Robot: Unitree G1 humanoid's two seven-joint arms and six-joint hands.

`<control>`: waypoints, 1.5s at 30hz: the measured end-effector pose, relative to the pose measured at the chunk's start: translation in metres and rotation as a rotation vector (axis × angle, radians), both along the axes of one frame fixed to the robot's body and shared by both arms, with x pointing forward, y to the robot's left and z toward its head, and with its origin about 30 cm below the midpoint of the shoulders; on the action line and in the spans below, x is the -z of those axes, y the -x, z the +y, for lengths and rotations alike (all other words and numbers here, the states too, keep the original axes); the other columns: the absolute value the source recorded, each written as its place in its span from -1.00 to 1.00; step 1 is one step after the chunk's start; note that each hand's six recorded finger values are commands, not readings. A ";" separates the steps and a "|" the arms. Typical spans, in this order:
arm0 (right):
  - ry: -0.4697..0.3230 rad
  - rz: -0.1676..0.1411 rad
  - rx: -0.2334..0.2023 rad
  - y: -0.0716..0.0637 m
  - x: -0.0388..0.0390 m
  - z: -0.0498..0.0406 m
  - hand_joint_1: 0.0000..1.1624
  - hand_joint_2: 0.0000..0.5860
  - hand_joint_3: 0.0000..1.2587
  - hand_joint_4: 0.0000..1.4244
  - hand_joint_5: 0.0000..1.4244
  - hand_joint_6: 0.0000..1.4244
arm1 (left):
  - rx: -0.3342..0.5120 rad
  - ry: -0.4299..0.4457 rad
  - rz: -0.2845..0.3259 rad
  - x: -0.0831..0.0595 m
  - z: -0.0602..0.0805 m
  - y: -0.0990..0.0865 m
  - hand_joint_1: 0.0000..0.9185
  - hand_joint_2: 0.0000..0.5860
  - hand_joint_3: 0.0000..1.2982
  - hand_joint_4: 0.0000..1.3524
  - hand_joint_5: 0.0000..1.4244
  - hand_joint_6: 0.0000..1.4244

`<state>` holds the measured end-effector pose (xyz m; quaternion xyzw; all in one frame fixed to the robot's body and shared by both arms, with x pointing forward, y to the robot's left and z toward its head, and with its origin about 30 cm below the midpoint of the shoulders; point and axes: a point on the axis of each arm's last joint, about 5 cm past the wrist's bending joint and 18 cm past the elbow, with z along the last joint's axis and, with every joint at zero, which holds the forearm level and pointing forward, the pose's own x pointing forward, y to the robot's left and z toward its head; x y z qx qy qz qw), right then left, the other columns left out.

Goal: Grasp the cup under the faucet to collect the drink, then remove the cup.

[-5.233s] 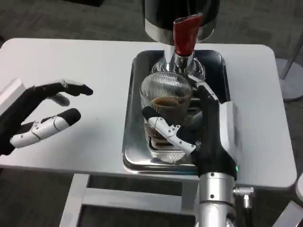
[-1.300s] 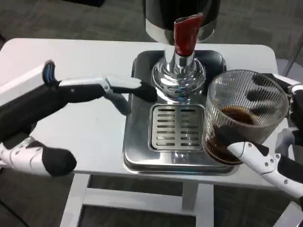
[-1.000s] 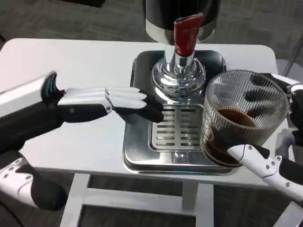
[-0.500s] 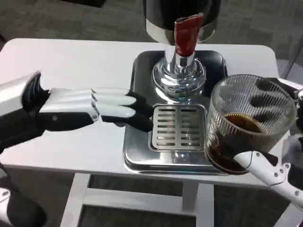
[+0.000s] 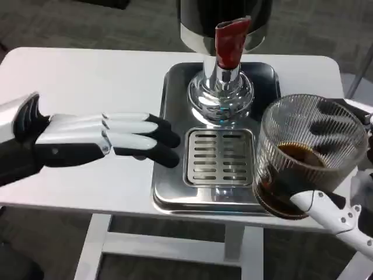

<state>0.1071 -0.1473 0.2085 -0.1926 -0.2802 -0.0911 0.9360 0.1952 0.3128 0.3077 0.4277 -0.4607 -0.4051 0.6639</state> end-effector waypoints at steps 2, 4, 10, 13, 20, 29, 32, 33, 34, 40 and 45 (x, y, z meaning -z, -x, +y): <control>-0.001 0.002 -0.001 0.000 0.0002 -0.0001 0.24 -0.09 0.25 0.28 0.54 0.96 | -0.007 0.001 0.003 0.001 0.001 0.001 -1.00 -0.60 -0.69 -0.89 -0.88 -0.54; -0.002 0.003 -0.001 0.000 0.0003 -0.0003 0.24 -0.09 0.25 0.28 0.54 0.96 | -0.015 0.002 0.003 0.001 0.003 0.002 -1.00 -0.61 -0.70 -0.90 -0.89 -0.54; -0.006 0.003 -0.004 0.000 0.0002 -0.0002 0.24 -0.09 0.27 0.29 0.55 0.96 | -0.048 -0.024 -0.007 0.001 0.004 0.004 -1.00 -0.61 -0.74 -0.94 -0.92 -0.57; -0.008 0.003 -0.006 0.000 0.0002 -0.0001 0.24 -0.09 0.27 0.29 0.55 0.96 | -0.055 -0.029 -0.004 0.001 0.004 0.004 -1.00 -0.61 -0.75 -0.94 -0.92 -0.57; -0.012 0.009 -0.007 0.001 0.0009 -0.0003 0.24 -0.09 0.27 0.30 0.56 0.96 | -0.072 -0.055 -0.005 0.002 0.003 0.004 -1.00 -0.61 -0.77 -0.97 -0.93 -0.57; -0.015 0.019 -0.004 0.003 0.0019 -0.0010 0.24 -0.09 0.27 0.30 0.56 0.98 | -0.071 -0.059 -0.004 0.002 0.003 0.003 -1.00 -0.61 -0.77 -0.97 -0.93 -0.57; -0.015 0.019 -0.002 0.004 0.0015 -0.0012 0.24 -0.09 0.28 0.31 0.56 0.98 | -0.070 -0.059 -0.004 0.003 0.003 0.003 -1.00 -0.60 -0.77 -0.97 -0.93 -0.57; -0.015 0.019 -0.002 0.004 0.0014 -0.0013 0.24 -0.09 0.28 0.31 0.56 0.99 | -0.070 -0.059 -0.004 0.003 0.003 0.003 -1.00 -0.60 -0.77 -0.97 -0.93 -0.57; -0.015 0.018 -0.001 0.005 0.0012 -0.0013 0.24 -0.09 0.29 0.31 0.57 0.99 | -0.070 -0.059 -0.004 0.003 0.003 0.003 -1.00 -0.60 -0.77 -0.97 -0.93 -0.57; -0.015 0.014 -0.001 0.005 0.0006 -0.0013 0.24 -0.09 0.29 0.31 0.57 0.99 | -0.070 -0.059 -0.003 0.003 0.003 0.003 -1.00 -0.59 -0.77 -0.97 -0.93 -0.57; -0.016 0.014 -0.002 0.005 0.0005 -0.0012 0.24 -0.09 0.30 0.31 0.57 0.99 | -0.071 -0.058 -0.003 0.003 0.003 0.003 -1.00 -0.59 -0.77 -0.97 -0.93 -0.57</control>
